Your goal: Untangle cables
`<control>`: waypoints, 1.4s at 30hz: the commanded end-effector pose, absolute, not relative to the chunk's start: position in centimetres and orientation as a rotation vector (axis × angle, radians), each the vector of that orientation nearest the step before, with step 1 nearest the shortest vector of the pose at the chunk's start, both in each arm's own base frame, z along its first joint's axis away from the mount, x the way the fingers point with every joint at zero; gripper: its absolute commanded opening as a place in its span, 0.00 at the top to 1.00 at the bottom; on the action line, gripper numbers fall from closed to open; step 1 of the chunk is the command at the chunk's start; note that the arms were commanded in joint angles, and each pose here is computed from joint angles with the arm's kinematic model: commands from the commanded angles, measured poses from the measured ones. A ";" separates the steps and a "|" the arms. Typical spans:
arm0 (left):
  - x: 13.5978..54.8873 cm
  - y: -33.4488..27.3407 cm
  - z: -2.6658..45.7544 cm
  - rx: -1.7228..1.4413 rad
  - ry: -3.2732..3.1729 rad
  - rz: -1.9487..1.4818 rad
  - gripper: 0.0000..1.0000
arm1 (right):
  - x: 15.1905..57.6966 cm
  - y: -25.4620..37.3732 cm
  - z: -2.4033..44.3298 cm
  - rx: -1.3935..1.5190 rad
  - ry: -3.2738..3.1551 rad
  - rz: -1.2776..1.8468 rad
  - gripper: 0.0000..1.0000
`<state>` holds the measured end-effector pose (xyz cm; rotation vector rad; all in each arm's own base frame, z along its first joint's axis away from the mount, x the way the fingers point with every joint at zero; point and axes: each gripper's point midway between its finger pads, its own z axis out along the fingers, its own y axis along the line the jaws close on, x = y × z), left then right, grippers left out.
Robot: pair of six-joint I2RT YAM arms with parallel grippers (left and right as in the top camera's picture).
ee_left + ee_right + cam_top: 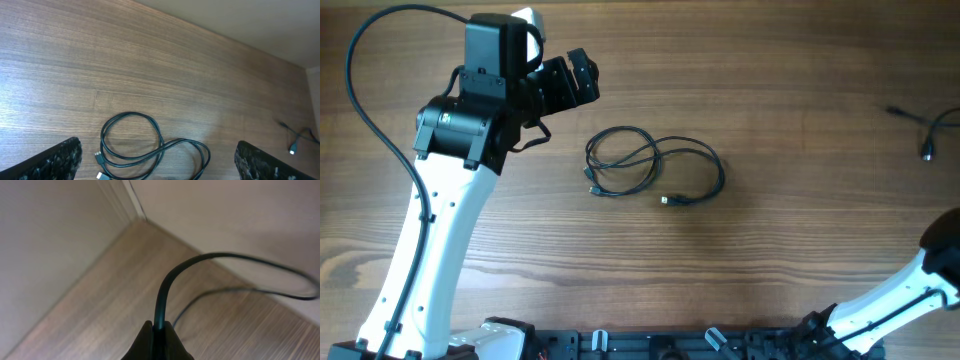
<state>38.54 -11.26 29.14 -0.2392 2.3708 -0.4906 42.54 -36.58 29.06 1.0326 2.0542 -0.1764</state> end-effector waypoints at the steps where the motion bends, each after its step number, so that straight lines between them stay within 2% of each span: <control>1: 38.8 -11.2 29.1 -0.255 2.368 -0.489 0.00 | 43.2 -36.5 26.3 1.102 2.084 -0.098 0.95; 5: 38.8 -11.2 29.1 -0.255 2.369 -0.489 0.00 | 42.3 -36.7 22.4 1.232 2.154 -0.101 0.80; 6: 38.8 -11.2 29.1 -0.255 2.369 -0.489 0.00 | 41.8 -36.5 21.3 1.281 2.175 -0.096 0.71; 8: 38.8 -11.3 29.1 -0.252 2.370 -0.495 0.00 | 41.1 -36.0 20.2 1.315 2.216 -0.085 0.39; 9: 38.8 -11.3 29.1 -0.251 2.371 -0.498 0.00 | 40.7 -35.6 19.6 1.332 2.244 -0.077 0.26; 11: 38.7 -11.3 29.1 -0.252 2.374 -0.497 0.00 | 40.0 -34.8 19.1 1.354 2.282 -0.056 0.11; 12: 38.7 -11.3 29.0 -0.252 2.376 -0.497 0.00 | 39.6 -34.0 19.0 1.364 2.308 -0.027 0.08; 16: 38.5 -11.5 28.9 -0.245 2.385 -0.508 0.00 | 38.6 -30.4 19.3 1.360 2.395 0.153 0.06; 20: 38.4 -11.7 28.9 -0.242 2.387 -0.517 0.00 | 38.8 -25.5 21.7 1.129 2.473 0.437 0.06; 23: 38.4 -11.7 29.0 -0.239 2.388 -0.525 0.00 | 38.2 -24.4 23.1 1.055 2.494 0.420 0.07; 29: 38.3 -11.7 28.9 -0.239 2.391 -0.524 0.00 | 38.1 -21.6 25.5 0.859 2.532 0.404 0.15; 32: 38.3 -11.7 28.9 -0.239 2.392 -0.524 0.00 | 38.3 -22.2 24.1 0.857 2.602 0.246 0.21; 36: 38.3 -11.7 28.9 -0.239 2.392 -0.523 0.00 | 38.3 -22.9 21.3 0.956 2.690 0.073 0.22; 42: 38.3 -11.7 28.9 -0.239 2.392 -0.523 0.00 | 42.0 -24.8 18.8 0.897 2.648 0.008 0.27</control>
